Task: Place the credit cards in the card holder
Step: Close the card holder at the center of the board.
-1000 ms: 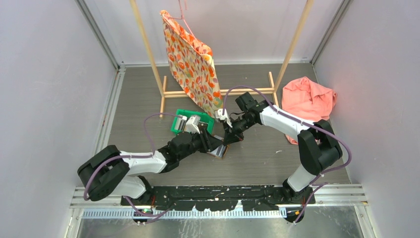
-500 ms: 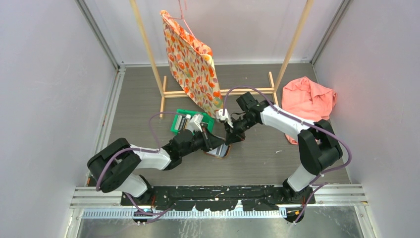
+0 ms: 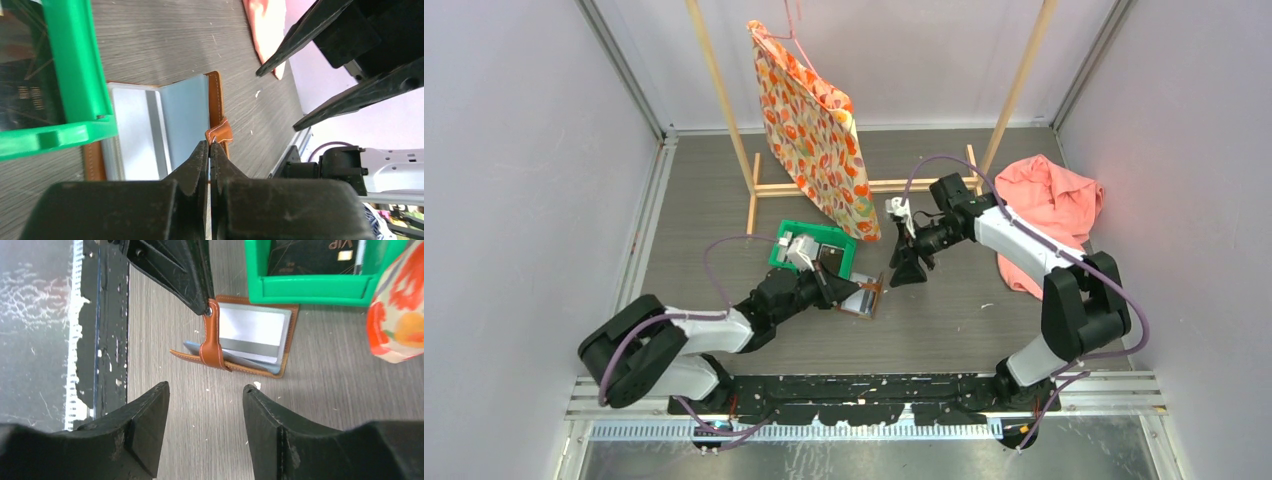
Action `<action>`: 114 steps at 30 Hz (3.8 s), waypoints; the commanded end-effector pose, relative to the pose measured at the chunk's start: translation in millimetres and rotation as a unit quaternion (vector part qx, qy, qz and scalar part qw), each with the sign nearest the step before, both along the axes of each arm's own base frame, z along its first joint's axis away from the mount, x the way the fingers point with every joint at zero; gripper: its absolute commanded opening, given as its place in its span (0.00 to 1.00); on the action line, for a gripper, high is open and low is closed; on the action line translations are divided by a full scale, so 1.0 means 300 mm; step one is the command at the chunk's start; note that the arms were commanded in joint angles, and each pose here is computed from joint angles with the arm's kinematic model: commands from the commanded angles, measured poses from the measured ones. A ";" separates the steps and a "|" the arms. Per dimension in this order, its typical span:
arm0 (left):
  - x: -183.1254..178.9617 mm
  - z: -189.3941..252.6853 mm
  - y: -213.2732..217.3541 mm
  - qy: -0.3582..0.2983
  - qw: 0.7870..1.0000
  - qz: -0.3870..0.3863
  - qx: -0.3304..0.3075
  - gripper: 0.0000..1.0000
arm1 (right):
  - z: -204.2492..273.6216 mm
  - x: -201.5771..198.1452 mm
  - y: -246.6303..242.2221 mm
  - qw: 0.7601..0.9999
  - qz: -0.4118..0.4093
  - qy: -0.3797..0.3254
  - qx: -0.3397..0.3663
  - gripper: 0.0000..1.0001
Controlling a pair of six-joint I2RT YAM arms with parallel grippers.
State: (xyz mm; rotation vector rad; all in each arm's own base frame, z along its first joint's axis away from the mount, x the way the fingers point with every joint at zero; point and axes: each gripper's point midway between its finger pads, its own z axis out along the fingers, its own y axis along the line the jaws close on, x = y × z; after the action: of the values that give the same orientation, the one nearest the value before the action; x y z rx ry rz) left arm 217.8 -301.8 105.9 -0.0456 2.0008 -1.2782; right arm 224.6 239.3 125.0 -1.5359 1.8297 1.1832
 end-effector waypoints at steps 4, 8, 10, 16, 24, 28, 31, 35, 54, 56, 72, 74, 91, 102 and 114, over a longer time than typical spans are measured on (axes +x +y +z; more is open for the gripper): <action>-0.001 -0.052 0.149 -0.012 0.994 0.059 0.087 0.00 | 0.037 0.069 0.043 0.988 -0.121 0.092 0.016 0.61; -0.034 -0.070 0.204 0.000 0.991 0.066 0.112 0.00 | -0.044 0.095 0.050 0.965 -0.181 0.189 -0.015 0.62; -0.052 -0.076 0.225 0.006 0.990 0.066 0.120 0.00 | -0.090 0.102 0.051 0.952 -0.202 0.229 -0.031 0.63; -0.085 -0.119 0.267 0.032 0.987 0.073 0.139 0.00 | -0.224 0.135 0.042 0.915 -0.273 0.283 -0.089 0.63; -0.096 -0.184 0.321 0.072 0.977 0.105 0.169 0.00 | -0.315 0.129 0.085 0.885 -0.317 0.318 -0.121 0.69; -0.100 -0.203 0.345 0.086 0.972 0.119 0.183 0.00 | -0.355 0.117 0.096 0.867 -0.342 0.338 -0.127 0.72; -0.106 -0.219 0.359 0.096 0.969 0.125 0.193 0.00 | -0.374 0.083 0.128 0.864 -0.337 0.352 -0.128 0.74; -0.107 -0.227 0.364 0.101 0.967 0.128 0.196 0.00 | -0.399 0.034 0.170 0.864 -0.320 0.360 -0.146 0.74; -0.113 -0.241 0.355 0.115 0.970 0.115 0.181 0.00 | -0.571 -0.097 0.147 0.826 -0.364 0.375 -0.209 0.58; -0.115 -0.243 0.357 0.116 0.970 0.114 0.179 0.00 | -0.592 -0.097 0.137 0.821 -0.377 0.370 -0.219 0.48; -0.125 -0.191 0.341 0.105 0.981 0.101 0.127 0.00 | -0.531 -0.028 0.089 0.842 -0.373 0.342 -0.187 0.01; -0.126 -0.166 0.329 0.098 0.985 0.097 0.107 0.00 | -0.494 -0.024 0.079 0.854 -0.355 0.337 -0.175 0.01; -0.116 -0.087 0.244 0.097 0.992 0.076 0.005 0.22 | -0.259 0.072 0.029 0.899 -0.332 0.262 -0.111 0.01; -0.122 0.012 0.149 0.062 0.998 0.004 -0.034 0.68 | -0.172 0.137 -0.022 0.903 -0.348 0.241 -0.076 0.01; -0.122 -0.032 0.010 0.028 0.998 -0.043 -0.020 0.94 | -0.060 0.139 -0.029 0.914 -0.327 0.238 -0.025 0.01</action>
State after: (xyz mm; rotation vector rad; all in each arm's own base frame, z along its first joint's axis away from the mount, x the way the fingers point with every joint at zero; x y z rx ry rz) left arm 165.6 -269.5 59.2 -0.1049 2.2225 -1.2849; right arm 258.2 223.4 67.8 -0.4774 2.5760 1.1711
